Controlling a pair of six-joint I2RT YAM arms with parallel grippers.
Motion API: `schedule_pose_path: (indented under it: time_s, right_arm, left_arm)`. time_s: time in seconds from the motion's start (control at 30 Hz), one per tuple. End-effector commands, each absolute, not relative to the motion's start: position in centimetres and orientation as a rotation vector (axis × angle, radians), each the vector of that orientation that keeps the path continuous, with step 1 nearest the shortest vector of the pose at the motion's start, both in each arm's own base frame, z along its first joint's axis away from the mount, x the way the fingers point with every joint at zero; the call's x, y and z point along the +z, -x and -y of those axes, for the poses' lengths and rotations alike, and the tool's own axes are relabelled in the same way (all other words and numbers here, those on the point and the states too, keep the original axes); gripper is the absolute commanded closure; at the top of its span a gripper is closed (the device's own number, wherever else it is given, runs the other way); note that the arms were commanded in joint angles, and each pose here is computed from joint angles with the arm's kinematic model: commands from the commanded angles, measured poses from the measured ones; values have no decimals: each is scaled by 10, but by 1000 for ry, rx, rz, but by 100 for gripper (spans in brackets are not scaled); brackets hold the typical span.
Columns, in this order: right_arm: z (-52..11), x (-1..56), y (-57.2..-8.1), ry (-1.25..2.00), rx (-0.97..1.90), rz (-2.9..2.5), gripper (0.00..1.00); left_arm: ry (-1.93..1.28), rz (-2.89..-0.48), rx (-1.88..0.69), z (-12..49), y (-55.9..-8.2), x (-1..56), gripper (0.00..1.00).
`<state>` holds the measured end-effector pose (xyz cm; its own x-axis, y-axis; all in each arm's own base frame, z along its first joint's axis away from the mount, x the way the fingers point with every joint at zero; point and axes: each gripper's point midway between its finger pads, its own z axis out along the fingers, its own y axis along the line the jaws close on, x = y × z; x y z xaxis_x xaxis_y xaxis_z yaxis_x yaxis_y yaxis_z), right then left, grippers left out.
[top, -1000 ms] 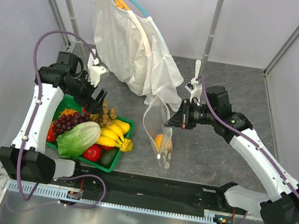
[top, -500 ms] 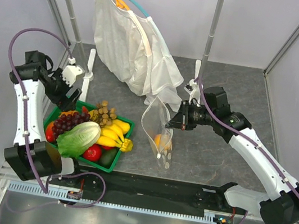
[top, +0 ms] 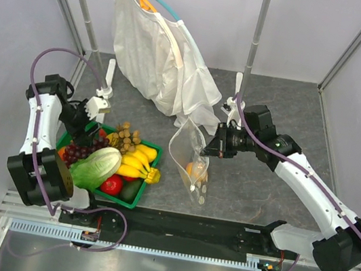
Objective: Place the food in the zip-top bag and seal the zipper
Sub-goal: Pick up the fake fruit from the bin.
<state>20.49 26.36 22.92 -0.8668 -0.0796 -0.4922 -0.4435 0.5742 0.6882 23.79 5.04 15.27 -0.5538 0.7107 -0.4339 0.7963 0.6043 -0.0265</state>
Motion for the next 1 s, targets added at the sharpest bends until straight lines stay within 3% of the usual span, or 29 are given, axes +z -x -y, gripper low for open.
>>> schedule_pose_path:
  time_s: [0.0,0.3,0.57,0.97]
  right_arm:
    - [-265,230,-210,435,1207,-2380,100]
    - [-264,231,-209,443,1206,-2372,100]
    - [-262,234,-208,450,1195,-2355,100]
    - [-261,234,-206,450,1196,-2357,100]
  left_arm:
    - [-1310,-2546,-483,-41,-195,140,12]
    - [-1234,-2510,-499,-32,-202,160,10]
    - [-1195,-2424,-306,-37,-214,206,7]
    - [-1297,-2486,-346,-34,-177,171,1]
